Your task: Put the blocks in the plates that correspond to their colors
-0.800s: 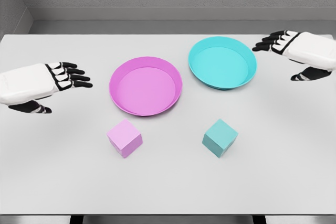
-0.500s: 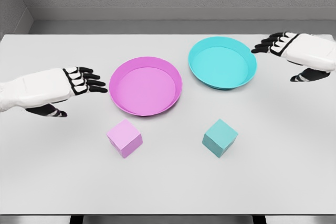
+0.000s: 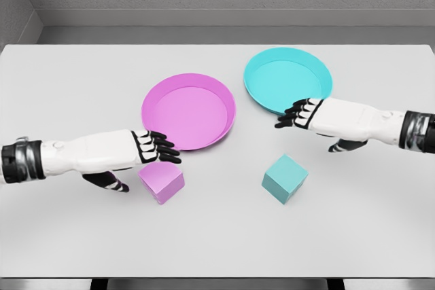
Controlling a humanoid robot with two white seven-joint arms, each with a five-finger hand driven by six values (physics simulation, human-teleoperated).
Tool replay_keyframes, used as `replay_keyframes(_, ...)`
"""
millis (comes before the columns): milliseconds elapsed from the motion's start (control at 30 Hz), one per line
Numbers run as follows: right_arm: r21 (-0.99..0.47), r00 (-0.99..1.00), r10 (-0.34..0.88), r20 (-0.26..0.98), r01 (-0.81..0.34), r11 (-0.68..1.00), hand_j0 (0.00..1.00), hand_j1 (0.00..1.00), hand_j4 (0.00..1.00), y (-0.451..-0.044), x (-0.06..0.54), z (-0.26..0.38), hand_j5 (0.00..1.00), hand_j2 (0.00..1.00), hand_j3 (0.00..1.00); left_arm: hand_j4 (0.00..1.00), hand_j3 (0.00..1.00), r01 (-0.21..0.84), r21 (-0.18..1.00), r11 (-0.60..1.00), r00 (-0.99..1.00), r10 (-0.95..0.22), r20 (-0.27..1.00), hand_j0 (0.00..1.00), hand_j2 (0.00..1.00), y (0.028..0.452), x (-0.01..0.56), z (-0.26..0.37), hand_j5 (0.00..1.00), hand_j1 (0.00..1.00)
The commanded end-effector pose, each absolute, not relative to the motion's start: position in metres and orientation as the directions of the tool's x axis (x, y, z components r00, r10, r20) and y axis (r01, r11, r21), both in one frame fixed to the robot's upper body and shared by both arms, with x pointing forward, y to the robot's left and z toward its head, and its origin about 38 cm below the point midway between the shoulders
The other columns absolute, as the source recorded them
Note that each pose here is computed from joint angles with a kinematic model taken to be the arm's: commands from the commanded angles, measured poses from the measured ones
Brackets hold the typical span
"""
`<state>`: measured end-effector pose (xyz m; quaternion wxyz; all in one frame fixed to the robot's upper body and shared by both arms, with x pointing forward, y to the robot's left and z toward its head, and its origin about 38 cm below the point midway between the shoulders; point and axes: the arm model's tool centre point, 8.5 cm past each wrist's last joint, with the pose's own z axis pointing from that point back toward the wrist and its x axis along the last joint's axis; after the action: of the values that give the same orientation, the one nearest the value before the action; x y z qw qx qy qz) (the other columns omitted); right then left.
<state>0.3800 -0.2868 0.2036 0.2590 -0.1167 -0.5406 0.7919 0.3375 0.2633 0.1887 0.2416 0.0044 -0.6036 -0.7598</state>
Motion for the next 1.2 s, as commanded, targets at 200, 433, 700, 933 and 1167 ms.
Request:
replay_keyframes(200, -0.909, -0.875, 0.472, 0.111, -0.281, -0.308, 1.00, 1.00, 1.00, -0.265, 0.366, 0.196, 1.00, 1.00, 1.00, 1.00, 1.00, 0.374, 0.914, -0.155, -0.889, -0.341, 0.306, 1.00, 1.00, 0.250, 0.335, 0.181, 1.00, 1.00)
replay_keyframes(433, -0.894, -0.884, 0.454, 0.110, -0.288, -0.344, 1.00, 1.00, 1.00, -0.262, 0.359, 0.188, 1.00, 1.00, 1.00, 1.00, 1.00, 0.378, 0.904, -0.199, -0.899, -0.312, 0.307, 1.00, 1.00, 0.237, 0.334, 0.175, 1.00, 1.00)
replay_keyframes(700, -0.875, -0.898, 0.415, 0.145, -0.312, -0.369, 1.00, 1.00, 1.00, -0.250, 0.347, 0.172, 1.00, 1.00, 1.00, 1.00, 1.00, 0.392, 0.900, -0.193, -0.870, -0.396, 0.294, 1.00, 1.00, 0.239, 0.344, 0.175, 1.00, 1.00)
replay_keyframes(933, -0.873, -0.898, 0.413, 0.152, -0.318, -0.370, 1.00, 1.00, 1.00, -0.249, 0.346, 0.170, 1.00, 1.00, 1.00, 1.00, 1.00, 0.405, 0.894, -0.192, -0.866, -0.395, 0.307, 1.00, 1.00, 0.233, 0.343, 0.170, 1.00, 1.00)
replay_keyframes(1167, -0.857, -0.902, 0.391, 0.181, -0.340, -0.387, 1.00, 1.00, 1.00, -0.242, 0.339, 0.157, 1.00, 1.00, 1.00, 1.00, 1.00, 0.414, 0.882, -0.224, -0.868, -0.390, 0.309, 1.00, 1.00, 0.232, 0.341, 0.165, 1.00, 1.00)
